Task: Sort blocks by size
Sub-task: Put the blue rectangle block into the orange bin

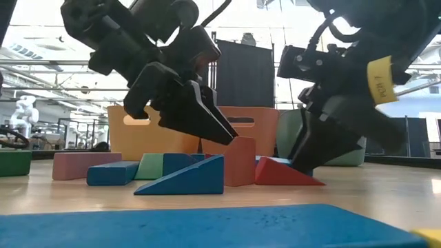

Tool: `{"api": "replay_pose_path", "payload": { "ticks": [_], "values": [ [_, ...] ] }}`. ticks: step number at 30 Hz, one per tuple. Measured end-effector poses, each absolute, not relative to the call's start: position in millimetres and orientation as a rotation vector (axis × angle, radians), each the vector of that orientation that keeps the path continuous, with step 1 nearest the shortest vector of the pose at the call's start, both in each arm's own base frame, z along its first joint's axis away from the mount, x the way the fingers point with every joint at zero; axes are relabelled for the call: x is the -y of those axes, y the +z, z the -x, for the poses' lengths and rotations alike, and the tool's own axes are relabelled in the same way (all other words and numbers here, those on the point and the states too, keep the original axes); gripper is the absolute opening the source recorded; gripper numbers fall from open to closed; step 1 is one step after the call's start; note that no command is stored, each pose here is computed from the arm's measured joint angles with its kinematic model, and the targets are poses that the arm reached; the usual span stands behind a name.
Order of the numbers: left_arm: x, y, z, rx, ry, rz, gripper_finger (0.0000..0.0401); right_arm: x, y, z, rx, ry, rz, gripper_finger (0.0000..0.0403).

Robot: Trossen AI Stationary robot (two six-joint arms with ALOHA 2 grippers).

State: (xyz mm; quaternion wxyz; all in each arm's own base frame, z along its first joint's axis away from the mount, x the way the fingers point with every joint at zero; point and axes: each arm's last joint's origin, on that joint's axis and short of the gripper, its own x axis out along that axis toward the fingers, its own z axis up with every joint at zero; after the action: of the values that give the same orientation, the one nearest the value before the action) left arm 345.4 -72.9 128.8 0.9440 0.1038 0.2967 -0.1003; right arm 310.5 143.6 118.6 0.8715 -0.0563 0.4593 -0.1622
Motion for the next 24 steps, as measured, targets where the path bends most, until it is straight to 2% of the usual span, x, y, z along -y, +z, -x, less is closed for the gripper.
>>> {"api": "replay_pose_path", "payload": {
  "ticks": [13, 16, 24],
  "values": [
    [72, 135, -350, -0.533, -0.154, -0.222, 0.0219, -148, 127, -323, -0.807, -0.319, 0.158, 0.0096],
    [72, 134, -350, -0.535, -0.154, -0.219, 0.0219, -147, 128, -324, -0.775, -0.362, 0.186, 0.0096],
    [72, 134, -349, -0.541, -0.161, -0.215, 0.0219, -147, 130, -324, -0.758, -0.388, 0.198, 0.0096]
  ]
}}
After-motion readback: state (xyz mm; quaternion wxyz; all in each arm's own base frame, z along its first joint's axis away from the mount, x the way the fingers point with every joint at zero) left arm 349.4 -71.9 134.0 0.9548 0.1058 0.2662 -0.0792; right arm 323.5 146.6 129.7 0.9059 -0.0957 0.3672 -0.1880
